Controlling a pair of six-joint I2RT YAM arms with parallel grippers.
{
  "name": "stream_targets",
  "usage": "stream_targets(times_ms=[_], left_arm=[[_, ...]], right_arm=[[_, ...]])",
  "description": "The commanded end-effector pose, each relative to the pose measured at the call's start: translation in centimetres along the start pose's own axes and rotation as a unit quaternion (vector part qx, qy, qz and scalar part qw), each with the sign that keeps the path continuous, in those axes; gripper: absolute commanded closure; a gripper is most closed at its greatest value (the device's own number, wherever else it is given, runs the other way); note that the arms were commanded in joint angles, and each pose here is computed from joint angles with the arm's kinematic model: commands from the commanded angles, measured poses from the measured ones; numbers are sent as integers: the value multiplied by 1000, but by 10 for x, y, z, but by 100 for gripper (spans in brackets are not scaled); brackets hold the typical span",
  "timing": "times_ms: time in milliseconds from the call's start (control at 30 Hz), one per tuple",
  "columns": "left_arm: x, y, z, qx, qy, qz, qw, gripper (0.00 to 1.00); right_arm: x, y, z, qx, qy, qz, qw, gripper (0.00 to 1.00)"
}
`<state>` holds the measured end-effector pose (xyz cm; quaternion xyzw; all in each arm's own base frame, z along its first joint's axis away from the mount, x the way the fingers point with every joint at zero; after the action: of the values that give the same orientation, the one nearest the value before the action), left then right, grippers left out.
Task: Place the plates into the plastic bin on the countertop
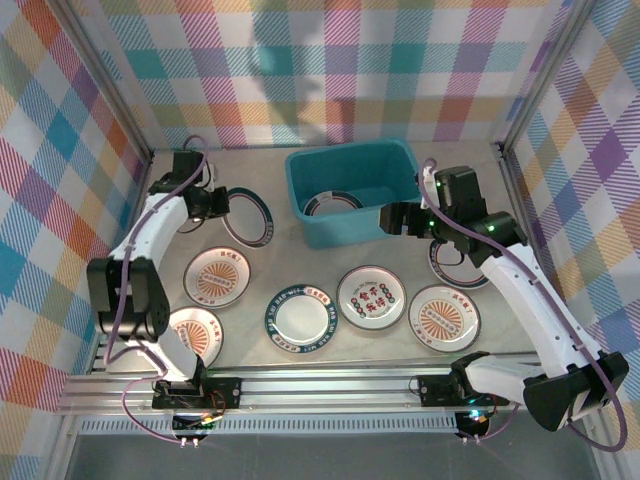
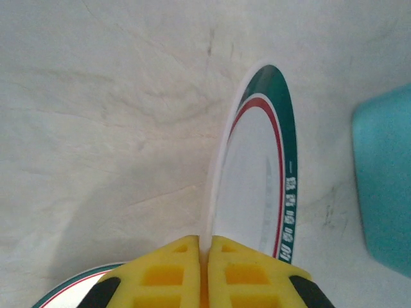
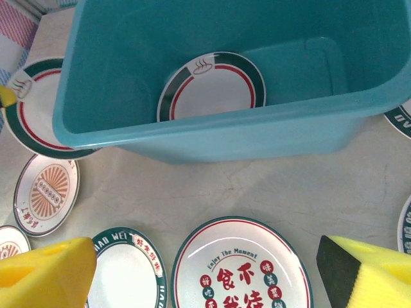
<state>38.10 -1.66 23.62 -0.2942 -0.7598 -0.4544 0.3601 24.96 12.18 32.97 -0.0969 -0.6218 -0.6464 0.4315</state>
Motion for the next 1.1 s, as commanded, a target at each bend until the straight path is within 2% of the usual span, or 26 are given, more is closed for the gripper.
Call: stream_targets(times_ms=[0,300,533,800,933,1067], left_arm=[[48,8,-4,11,0,-55,998,95],[146,16,-26,34,-80,-143,986,95],[192,15,-64,61,-224,-147,961,97],[212,-6,-117,33,-329,-111,937,99],[216,-17,-139,20,-367,-95,925,100],[218,-24,-151,14,-383,-85,920,100]], right_arm=[[0,12,8,-1,32,-16,999,13],[0,29,25,1,117,-21,993,18],[5,52,48,24,210,-24,977,28],[7,70,70,46,280,-41,958,36],[-1,75,72,35,285,-44,957,40],[-14,73,66,21,256,-38,966,44]])
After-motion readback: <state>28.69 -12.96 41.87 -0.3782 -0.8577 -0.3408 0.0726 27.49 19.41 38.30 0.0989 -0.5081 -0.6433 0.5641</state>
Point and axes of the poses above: each hand's point on the last joint's axis, 136 mm out from that joint toward the fingers, its own x axis back along the fingers, its own z axis along the line the jaws close on, y = z × x, the point moved 8 cm from there along x, back along the fingers, and after that the axes turned 13 degrees about x, right-handed, at the moved point
